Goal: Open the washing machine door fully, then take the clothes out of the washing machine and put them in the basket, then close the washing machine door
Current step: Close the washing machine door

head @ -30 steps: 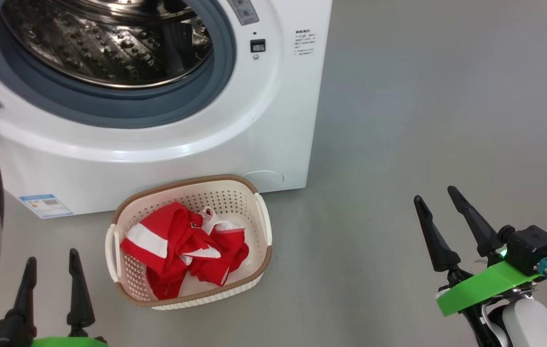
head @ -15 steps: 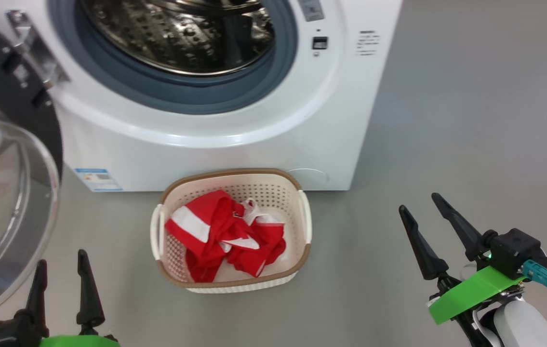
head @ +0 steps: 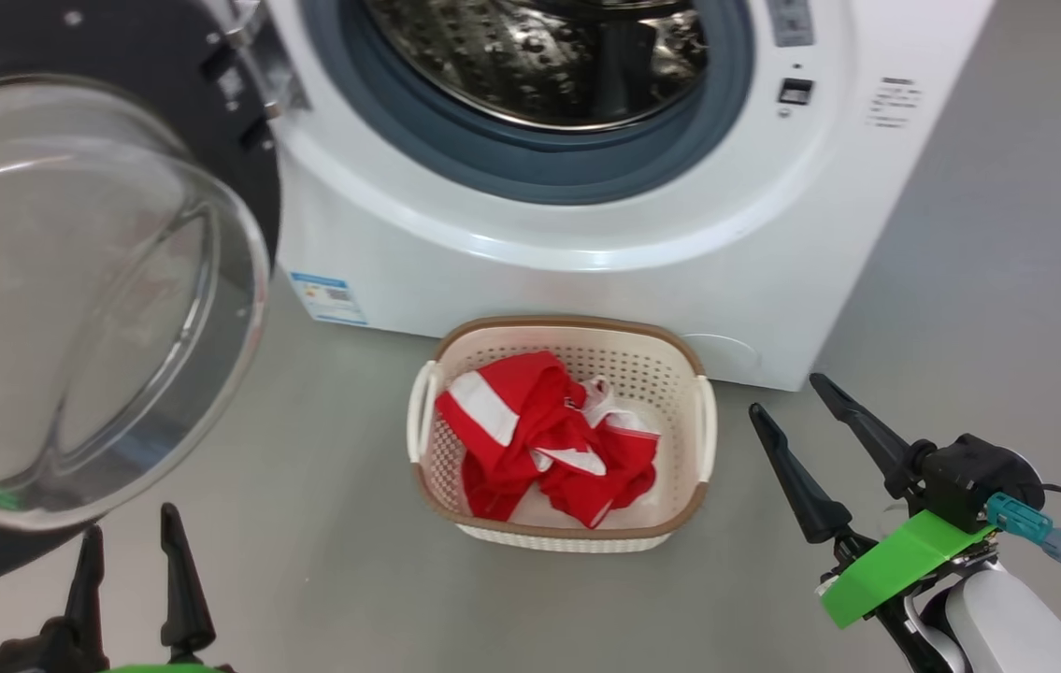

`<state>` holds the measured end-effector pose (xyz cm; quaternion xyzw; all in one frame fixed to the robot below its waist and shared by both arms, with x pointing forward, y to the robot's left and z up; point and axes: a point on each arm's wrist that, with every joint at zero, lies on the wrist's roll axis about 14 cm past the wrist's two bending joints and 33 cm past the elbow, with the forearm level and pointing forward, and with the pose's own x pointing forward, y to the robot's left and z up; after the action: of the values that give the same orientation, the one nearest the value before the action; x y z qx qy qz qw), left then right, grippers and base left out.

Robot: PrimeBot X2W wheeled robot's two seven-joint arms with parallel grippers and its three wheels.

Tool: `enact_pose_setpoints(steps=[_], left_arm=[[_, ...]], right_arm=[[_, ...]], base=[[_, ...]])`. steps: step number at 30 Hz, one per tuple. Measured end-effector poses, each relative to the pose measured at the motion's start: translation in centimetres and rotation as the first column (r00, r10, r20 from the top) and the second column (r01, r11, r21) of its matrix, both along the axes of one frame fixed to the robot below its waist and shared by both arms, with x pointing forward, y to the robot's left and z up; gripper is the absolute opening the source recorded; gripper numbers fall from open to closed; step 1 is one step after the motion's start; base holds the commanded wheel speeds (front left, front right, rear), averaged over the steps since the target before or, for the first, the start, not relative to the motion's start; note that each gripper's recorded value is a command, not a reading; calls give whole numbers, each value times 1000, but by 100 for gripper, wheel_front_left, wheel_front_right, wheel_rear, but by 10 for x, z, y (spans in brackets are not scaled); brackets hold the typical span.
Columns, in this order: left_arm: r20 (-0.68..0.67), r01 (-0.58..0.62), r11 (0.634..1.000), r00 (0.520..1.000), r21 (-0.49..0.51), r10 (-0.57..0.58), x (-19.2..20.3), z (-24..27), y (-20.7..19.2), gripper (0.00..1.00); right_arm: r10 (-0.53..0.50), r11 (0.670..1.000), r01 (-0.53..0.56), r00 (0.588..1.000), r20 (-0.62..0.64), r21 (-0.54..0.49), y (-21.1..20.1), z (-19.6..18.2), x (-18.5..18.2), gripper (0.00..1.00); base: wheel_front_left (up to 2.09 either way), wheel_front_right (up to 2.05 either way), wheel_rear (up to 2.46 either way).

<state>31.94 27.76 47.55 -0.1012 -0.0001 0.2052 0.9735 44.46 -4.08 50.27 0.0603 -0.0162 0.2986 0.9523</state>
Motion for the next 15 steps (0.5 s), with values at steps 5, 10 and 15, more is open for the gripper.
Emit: enact_pose_setpoints(steps=[5,10,15], left_arm=[[-14,-73,997,997,2,73,-21,-2,16,100],[-16,-128,992,992,9,128,-37,0,27,100],[-11,-181,983,983,4,181,-52,3,36,100]], right_arm=[[69,998,-69,998,-7,1,25,-4,1,100],[146,989,-146,989,-17,-4,51,-9,-3,100],[197,980,-197,980,-20,2,70,-10,-5,100]], base=[[0,0,0],[0,0,0],[0,0,0]])
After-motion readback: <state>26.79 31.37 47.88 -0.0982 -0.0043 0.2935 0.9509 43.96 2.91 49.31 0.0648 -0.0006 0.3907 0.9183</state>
